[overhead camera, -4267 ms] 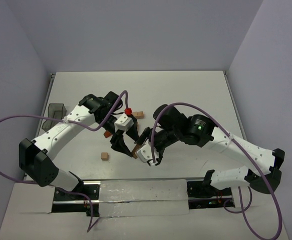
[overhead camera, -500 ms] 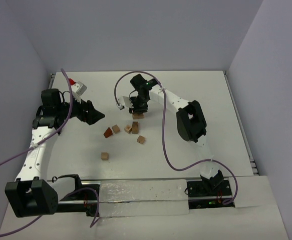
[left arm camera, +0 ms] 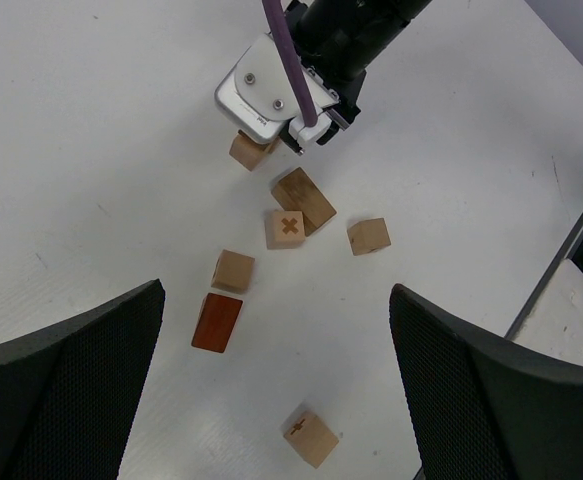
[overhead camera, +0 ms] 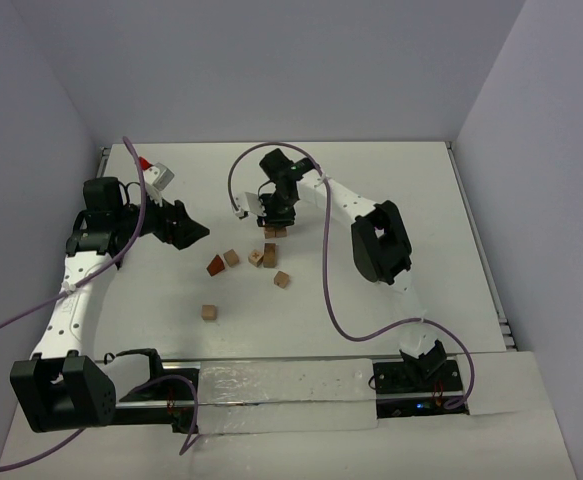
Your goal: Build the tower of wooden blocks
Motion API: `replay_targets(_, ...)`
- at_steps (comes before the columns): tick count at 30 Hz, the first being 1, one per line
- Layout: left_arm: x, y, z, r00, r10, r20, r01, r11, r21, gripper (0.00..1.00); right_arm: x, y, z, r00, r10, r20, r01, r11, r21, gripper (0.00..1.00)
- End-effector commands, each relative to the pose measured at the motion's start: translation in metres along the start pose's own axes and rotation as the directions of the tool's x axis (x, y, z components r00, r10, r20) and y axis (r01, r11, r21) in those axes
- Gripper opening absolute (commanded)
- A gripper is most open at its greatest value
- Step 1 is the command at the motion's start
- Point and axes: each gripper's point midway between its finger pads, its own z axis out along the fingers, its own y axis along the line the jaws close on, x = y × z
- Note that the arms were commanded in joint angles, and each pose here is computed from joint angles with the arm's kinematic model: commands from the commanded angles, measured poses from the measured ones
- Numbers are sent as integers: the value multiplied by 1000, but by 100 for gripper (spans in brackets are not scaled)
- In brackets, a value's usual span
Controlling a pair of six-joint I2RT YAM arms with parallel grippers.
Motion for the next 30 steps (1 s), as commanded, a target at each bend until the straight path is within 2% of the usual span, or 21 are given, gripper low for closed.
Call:
replay_targets(1,-27,5,-5,996,65,59,-63,997,-37,99,-11,-14,1,1000,0,21,-1,999,39,19)
replay_targets(19,-24,6,-3,997,59,58,-57,998,-30,99,-10,-14,1,1000,2,7,-2,999,39,24)
replay_targets(30,-26,6,-4,996,61,63,-59,998,-34,99,-16,-15,-20,1000,1,12,-2,998,61,24)
